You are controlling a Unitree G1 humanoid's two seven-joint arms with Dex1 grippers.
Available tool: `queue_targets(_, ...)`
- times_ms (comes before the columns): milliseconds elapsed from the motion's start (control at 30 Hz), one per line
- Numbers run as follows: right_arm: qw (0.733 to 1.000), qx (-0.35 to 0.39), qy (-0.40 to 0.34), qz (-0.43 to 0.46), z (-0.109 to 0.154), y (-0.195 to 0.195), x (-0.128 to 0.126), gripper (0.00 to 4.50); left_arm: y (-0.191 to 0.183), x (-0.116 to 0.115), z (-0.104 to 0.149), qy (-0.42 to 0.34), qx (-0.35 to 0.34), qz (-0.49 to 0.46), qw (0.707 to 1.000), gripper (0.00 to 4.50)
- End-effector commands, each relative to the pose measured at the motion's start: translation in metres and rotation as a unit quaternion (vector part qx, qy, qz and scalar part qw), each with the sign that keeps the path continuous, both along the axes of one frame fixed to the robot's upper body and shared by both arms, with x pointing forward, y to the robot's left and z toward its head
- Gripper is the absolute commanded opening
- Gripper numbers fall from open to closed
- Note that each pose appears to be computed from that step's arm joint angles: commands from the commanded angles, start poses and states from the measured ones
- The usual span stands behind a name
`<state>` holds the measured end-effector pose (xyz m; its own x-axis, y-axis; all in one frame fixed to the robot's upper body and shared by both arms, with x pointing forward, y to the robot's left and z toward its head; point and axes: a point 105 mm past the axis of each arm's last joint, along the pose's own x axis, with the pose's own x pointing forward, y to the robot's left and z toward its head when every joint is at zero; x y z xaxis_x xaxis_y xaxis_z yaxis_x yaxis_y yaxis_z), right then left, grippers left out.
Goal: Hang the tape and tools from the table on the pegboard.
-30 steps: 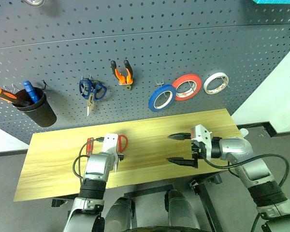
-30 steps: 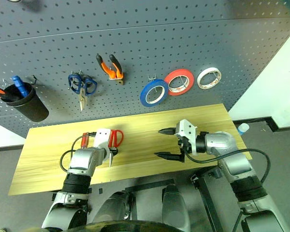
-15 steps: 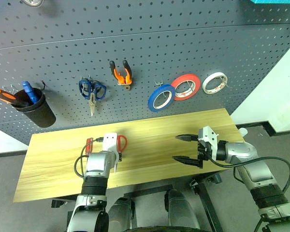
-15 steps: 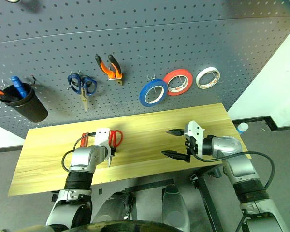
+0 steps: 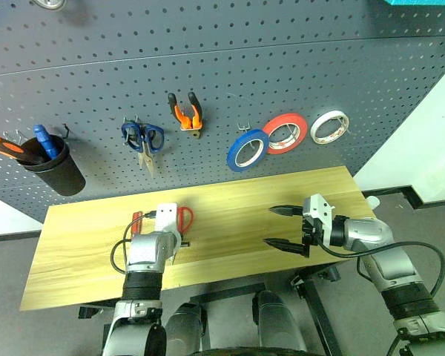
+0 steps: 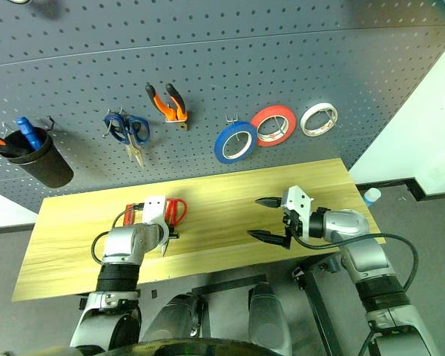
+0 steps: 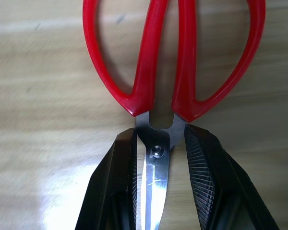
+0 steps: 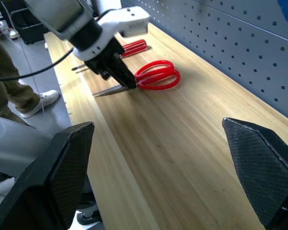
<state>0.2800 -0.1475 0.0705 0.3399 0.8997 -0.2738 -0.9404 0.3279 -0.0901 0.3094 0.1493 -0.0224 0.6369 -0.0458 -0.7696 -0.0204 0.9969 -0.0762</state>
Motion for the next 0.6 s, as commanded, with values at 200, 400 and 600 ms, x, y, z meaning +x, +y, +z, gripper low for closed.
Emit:
queue_targets(200,0.999,0.02,-0.045,0.007,0.017,0.01,0.001,4.5,0.038,-0.026,0.049,-0.152,-0.026,-0.041,0.987,1.08)
queue_targets(400,0.999,0.024,-0.046,0.014,0.015,0.015,0.0,4.5,0.069,-0.06,0.085,-0.334,-0.021,-0.1,0.937,1.08)
queue_targets(600,0.998,0.024,-0.053,0.026,0.017,0.02,0.0,4.5,0.106,-0.07,0.138,-0.511,-0.014,-0.064,0.857,1.08)
